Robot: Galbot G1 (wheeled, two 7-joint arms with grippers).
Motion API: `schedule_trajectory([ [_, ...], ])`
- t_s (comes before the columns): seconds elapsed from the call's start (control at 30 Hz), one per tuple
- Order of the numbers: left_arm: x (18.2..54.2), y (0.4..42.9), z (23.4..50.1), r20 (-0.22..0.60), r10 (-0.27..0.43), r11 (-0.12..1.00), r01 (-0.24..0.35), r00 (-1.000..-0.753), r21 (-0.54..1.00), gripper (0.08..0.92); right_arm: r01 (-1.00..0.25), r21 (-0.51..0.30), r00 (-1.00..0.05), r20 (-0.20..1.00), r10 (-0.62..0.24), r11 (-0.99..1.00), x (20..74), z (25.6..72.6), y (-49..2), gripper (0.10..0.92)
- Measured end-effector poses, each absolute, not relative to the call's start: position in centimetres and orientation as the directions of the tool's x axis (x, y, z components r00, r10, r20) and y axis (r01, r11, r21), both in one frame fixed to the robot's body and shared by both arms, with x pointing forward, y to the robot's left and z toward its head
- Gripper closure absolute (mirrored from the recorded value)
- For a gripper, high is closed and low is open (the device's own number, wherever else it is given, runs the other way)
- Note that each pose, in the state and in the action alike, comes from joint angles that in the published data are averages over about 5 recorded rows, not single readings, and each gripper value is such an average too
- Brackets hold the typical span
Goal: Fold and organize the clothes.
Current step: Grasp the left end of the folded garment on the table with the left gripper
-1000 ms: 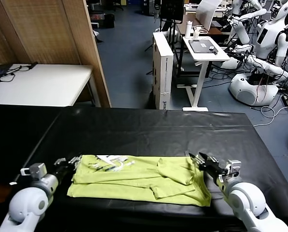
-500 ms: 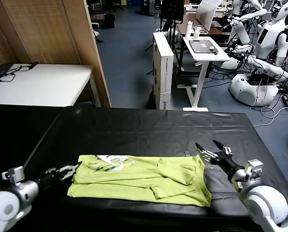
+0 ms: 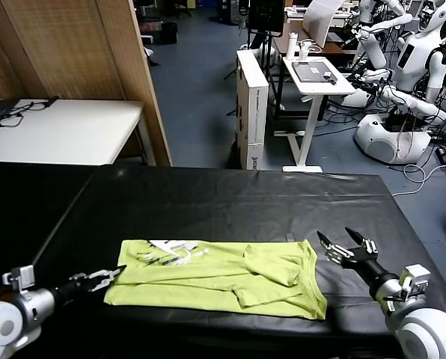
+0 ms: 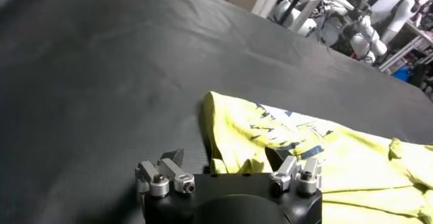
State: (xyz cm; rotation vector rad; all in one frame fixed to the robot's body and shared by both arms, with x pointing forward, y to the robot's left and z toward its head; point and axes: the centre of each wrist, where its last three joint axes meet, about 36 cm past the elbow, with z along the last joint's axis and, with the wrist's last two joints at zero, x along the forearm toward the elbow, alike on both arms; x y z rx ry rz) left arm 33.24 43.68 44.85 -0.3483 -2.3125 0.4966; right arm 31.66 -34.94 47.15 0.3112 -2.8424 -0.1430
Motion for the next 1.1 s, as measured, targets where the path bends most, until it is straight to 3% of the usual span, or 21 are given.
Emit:
schedule_trajectory([
  [0.9, 33.0, 42.2, 43.7, 0.579, 0.456, 0.847, 0.129, -0.676, -0.516, 0.094, -0.204, 0.125, -0.937, 0.264, -0.231, 0.971, 31.6, 47.0, -34.4, 0.115],
  [1.1, 33.1, 42.2, 43.5, 0.579, 0.457, 0.845, 0.127, -0.675, -0.519, 0.142, -0.203, 0.124, -0.937, 0.264, -0.229, 0.971, 31.5, 46.8, -34.2, 0.115],
])
